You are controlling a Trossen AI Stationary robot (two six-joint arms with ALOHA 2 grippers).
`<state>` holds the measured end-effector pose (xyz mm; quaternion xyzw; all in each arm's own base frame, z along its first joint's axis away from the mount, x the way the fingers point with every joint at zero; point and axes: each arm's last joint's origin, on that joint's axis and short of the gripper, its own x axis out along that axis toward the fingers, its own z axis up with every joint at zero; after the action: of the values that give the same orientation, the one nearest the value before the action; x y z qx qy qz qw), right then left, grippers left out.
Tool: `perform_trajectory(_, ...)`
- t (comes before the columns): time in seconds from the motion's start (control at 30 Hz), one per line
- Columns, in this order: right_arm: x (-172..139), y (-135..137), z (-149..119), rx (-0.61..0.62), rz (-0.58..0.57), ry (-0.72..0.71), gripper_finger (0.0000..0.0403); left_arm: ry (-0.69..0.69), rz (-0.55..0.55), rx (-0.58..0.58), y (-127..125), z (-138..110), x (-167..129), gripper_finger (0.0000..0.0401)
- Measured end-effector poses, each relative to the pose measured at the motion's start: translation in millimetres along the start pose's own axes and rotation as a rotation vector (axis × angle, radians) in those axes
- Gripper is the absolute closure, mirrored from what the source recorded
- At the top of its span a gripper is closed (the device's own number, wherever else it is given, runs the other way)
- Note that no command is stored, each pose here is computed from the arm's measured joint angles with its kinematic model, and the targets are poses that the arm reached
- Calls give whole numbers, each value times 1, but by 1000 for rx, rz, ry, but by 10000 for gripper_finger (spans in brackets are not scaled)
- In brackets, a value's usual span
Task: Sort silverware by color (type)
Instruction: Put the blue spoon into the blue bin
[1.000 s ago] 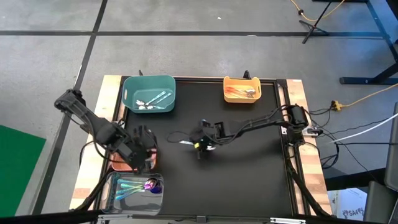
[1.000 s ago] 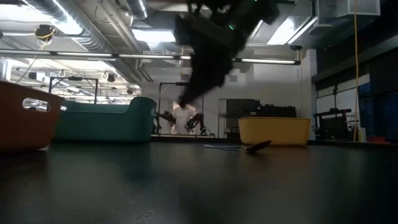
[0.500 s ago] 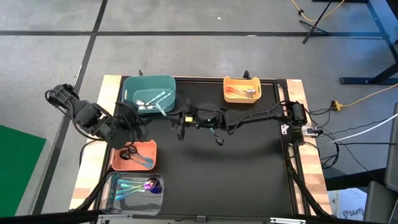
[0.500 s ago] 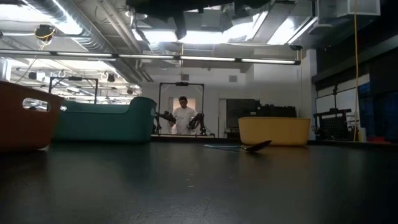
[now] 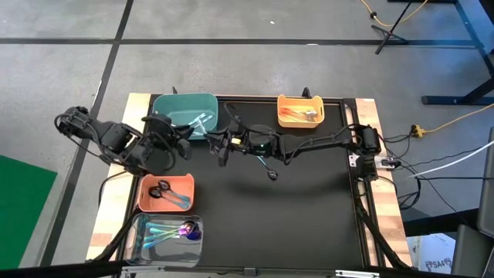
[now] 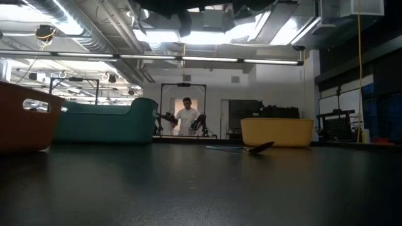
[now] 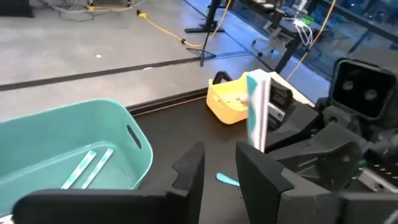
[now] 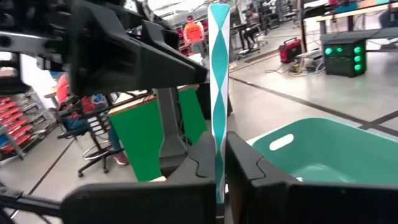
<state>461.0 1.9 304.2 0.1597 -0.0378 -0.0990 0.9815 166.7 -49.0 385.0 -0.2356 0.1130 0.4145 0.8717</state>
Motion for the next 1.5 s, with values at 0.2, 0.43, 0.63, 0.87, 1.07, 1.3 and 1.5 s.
perform_trajectory(0.2, 0, -1, 0, 0, -27, -9, 403, -26, -44, 34, -8, 5, 1, 286)
perform_trajectory(0.43, 0, 0, 4, 8, -14, -41, 403, -44, -35, 21, -13, 7, 8, 269)
perform_trajectory(0.63, 0, 1, 5, 12, -8, -54, 403, -41, -5, 36, -19, 3, 17, 269)
perform_trajectory(0.87, 0, 1, 5, 11, -9, -51, 403, -36, 11, 55, -26, -3, 24, 269)
perform_trajectory(1.07, 0, 1, 5, 10, -1, -47, 403, -49, 12, 35, -30, -3, 27, 269)
perform_trajectory(1.3, 0, 3, 4, 9, 48, -29, 403, -56, 31, 13, -28, 1, 32, 269)
perform_trajectory(1.5, 0, 2, 2, 5, 43, -12, 403, -39, 30, 9, -28, 1, 34, 284)
